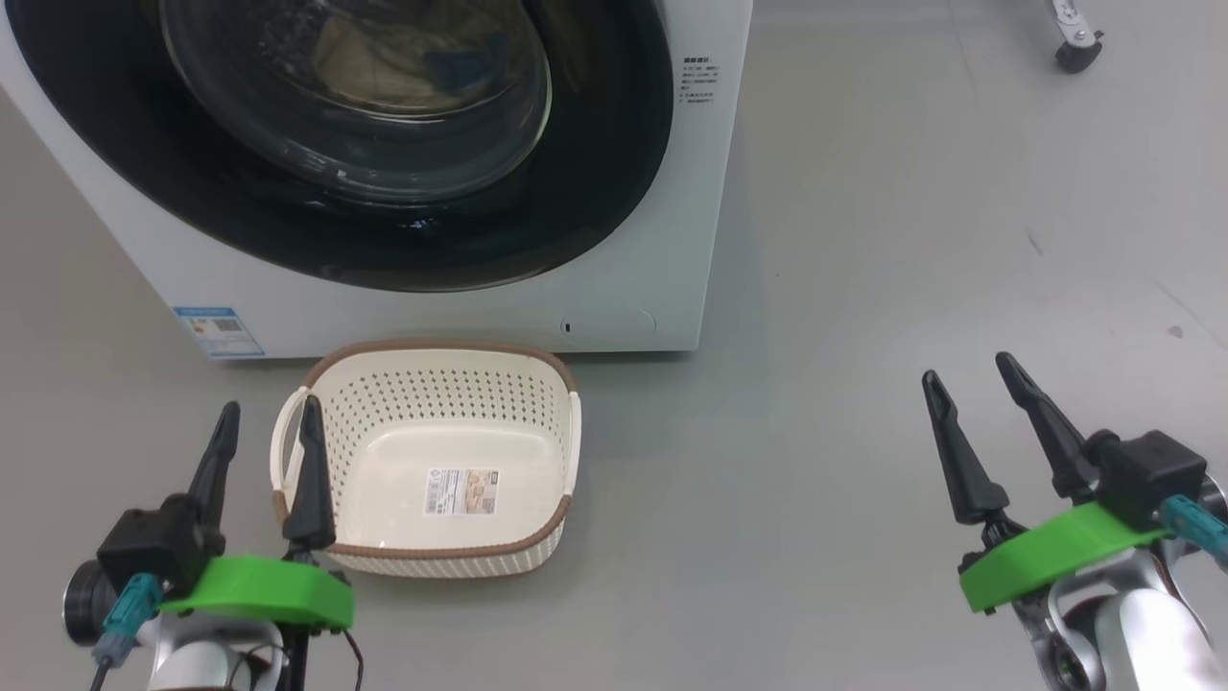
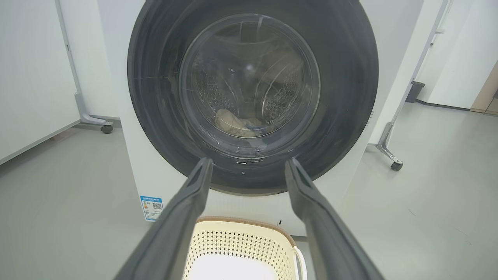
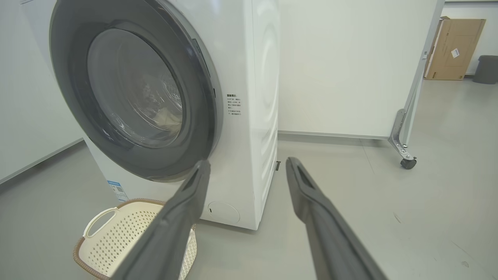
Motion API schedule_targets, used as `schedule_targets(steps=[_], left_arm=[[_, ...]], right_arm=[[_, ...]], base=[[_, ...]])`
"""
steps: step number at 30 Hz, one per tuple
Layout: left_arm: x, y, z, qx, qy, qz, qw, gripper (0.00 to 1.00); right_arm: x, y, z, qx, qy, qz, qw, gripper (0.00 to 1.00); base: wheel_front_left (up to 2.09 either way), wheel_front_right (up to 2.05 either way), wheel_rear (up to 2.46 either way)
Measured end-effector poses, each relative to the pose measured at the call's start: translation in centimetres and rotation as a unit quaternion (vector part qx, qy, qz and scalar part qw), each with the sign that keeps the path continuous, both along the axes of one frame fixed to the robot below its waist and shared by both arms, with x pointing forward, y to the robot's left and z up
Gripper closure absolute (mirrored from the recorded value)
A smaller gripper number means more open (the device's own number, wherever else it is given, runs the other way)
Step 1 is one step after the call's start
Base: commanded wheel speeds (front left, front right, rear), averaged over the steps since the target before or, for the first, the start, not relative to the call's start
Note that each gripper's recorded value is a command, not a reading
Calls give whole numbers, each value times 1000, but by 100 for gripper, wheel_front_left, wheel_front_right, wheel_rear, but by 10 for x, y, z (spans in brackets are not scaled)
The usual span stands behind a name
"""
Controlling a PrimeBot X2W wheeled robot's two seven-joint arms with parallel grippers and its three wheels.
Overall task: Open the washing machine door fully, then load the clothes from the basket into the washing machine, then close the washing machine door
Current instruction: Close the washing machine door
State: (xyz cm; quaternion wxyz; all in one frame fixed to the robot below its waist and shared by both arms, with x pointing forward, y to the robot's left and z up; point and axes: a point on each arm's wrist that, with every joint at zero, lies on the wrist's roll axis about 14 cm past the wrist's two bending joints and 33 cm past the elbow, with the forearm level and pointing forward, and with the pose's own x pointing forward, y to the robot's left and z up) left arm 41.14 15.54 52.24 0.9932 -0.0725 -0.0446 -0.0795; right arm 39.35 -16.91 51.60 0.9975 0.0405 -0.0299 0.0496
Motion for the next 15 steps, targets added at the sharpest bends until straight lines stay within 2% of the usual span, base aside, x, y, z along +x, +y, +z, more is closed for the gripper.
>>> schedule_targets(steps=[15], left_arm=[[-12,-2,16,4,-18,1,1000,0]], right_arm=[[-41,-28,9,-1,3,-42,999,0]], base=[[0,0,0]])
